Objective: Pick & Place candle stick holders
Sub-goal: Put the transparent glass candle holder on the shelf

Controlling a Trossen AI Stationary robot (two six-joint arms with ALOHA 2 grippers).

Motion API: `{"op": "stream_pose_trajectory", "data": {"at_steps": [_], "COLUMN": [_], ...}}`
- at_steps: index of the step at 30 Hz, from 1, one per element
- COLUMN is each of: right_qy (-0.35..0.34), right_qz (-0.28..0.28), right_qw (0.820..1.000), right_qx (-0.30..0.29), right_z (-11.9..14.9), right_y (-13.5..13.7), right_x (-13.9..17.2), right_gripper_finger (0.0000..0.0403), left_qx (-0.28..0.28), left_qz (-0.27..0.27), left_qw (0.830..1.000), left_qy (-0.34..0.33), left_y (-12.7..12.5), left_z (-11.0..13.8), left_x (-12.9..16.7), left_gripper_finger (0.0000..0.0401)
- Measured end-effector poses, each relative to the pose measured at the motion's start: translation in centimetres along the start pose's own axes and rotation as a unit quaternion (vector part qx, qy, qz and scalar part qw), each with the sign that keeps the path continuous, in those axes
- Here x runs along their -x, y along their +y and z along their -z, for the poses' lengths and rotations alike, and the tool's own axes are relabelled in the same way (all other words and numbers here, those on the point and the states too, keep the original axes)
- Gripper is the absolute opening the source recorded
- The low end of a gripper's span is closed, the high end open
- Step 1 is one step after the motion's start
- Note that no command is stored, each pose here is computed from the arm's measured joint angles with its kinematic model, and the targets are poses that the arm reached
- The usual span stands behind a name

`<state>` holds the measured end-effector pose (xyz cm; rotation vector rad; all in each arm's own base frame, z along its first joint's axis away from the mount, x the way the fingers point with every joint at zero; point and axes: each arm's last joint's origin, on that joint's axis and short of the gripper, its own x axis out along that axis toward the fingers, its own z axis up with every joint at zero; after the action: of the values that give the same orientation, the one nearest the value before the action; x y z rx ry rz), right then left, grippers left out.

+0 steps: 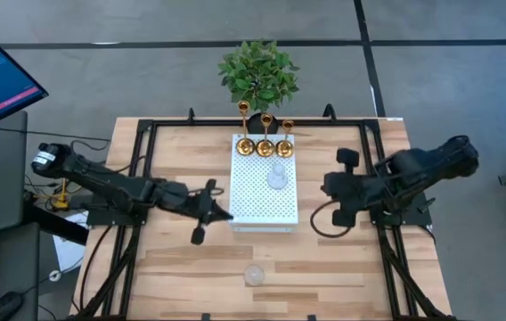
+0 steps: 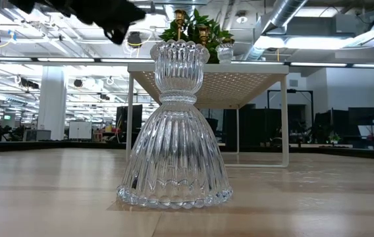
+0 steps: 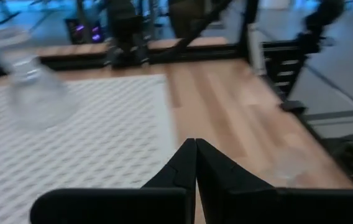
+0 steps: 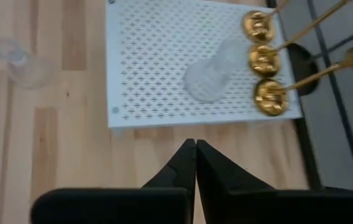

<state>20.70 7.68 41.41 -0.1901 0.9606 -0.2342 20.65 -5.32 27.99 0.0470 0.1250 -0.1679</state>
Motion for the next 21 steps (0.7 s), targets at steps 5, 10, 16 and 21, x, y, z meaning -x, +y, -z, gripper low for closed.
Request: {"op": "stream_pose_trajectory", "data": {"at_steps": [5, 10, 16, 21], "right_qy": [-0.046, -0.089, -0.132, -0.162], "right_qz": [-0.02, -0.033, -0.047, -0.057], "right_qw": [0.999, 0.995, 0.989, 0.983], "right_qx": [-0.011, -0.03, -0.054, -0.072], "right_z": [3.0, 6.0, 9.0, 10.8], "right_y": [1.0, 1.3, 1.9, 2.6], "right_x": [-2.8, -5.3, -8.1, -10.3], "right_gripper_finger": [0.0001, 0.0001, 0.0, 0.0], "left_qx": [0.0, 0.002, -0.007, -0.05], "left_qz": [0.035, 0.022, -0.001, 0.013], "left_qw": [0.998, 0.998, 0.999, 0.998], "left_qy": [-0.043, -0.057, -0.054, -0.044], "left_y": [-2.3, -4.3, -7.1, -8.8], "left_z": [-0.7, -0.6, -2.3, -4.4], "left_x": [0.0, -0.6, -2.3, -3.6], "left_gripper_finger": [0.0006, 0.0006, 0.0005, 0.0005]}}
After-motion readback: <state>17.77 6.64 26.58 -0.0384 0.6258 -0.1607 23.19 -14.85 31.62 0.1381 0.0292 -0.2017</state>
